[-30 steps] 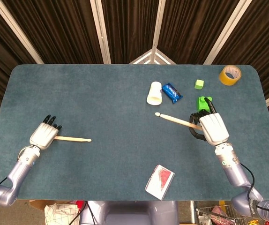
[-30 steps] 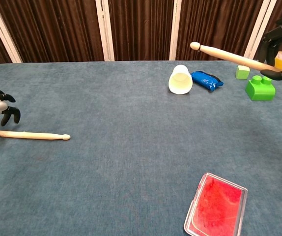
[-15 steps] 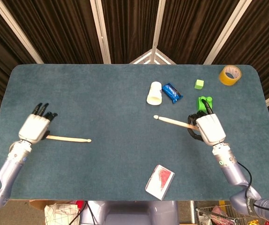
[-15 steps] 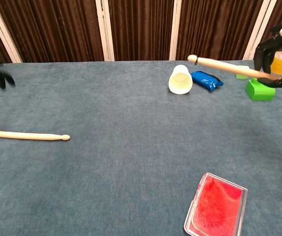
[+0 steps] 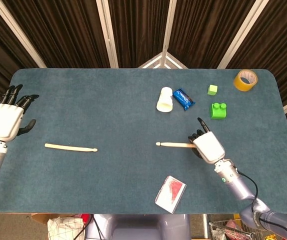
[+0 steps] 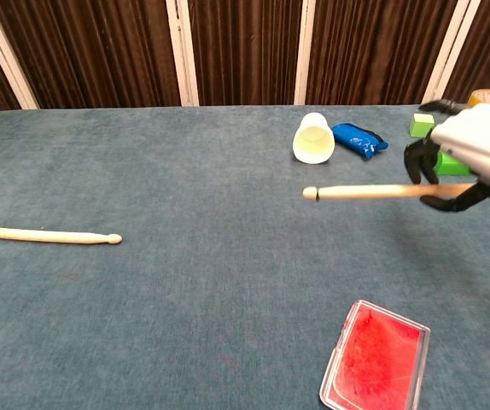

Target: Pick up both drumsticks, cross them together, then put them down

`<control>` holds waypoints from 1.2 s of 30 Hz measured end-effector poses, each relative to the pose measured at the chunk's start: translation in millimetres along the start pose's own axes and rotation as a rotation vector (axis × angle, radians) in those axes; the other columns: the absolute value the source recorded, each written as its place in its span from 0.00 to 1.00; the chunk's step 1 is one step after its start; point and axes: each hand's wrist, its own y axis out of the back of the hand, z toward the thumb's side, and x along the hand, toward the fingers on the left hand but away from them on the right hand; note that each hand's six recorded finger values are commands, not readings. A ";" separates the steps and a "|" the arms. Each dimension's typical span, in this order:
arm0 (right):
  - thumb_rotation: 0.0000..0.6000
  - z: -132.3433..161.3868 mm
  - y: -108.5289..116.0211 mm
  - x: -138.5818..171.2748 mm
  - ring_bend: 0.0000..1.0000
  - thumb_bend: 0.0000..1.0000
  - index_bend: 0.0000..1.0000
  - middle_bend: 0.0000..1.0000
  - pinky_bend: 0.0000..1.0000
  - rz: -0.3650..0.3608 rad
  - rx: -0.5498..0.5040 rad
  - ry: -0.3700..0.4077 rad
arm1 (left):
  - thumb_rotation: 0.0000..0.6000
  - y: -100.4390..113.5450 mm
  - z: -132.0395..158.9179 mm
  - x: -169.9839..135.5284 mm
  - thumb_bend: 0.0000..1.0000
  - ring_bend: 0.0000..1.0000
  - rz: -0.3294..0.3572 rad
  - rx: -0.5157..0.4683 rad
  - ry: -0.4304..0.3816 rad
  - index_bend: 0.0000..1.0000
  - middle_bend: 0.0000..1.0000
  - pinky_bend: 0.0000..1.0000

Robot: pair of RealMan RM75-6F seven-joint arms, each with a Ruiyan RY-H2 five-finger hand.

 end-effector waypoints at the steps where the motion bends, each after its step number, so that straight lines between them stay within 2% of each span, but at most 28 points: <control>1: 1.00 2.7 -4.3 -0.9 0.44 0.46 0.75 0.64 0.01 0.006 -0.006 0.002 | 1.00 0.9 -0.3 0.0 0.43 0.01 0.000 -0.014 0.003 0.21 0.28 0.05; 13: 1.00 10.5 -30.0 -8.2 0.44 0.46 0.75 0.64 0.01 0.045 -0.042 -0.015 | 1.00 2.7 -5.9 -0.2 0.43 0.01 -0.007 -0.026 0.018 0.25 0.28 0.05; 20: 1.00 9.6 -46.9 -6.1 0.44 0.46 0.75 0.64 0.01 0.078 -0.011 -0.014 | 1.00 3.8 -9.9 -2.3 0.43 0.01 -0.008 -0.015 0.025 0.25 0.28 0.05; 36: 1.00 -22.8 -58.6 10.0 0.44 0.46 0.75 0.64 0.01 0.110 0.032 -0.029 | 1.00 5.6 -14.4 -4.2 0.43 0.01 0.001 -0.014 0.034 0.26 0.28 0.05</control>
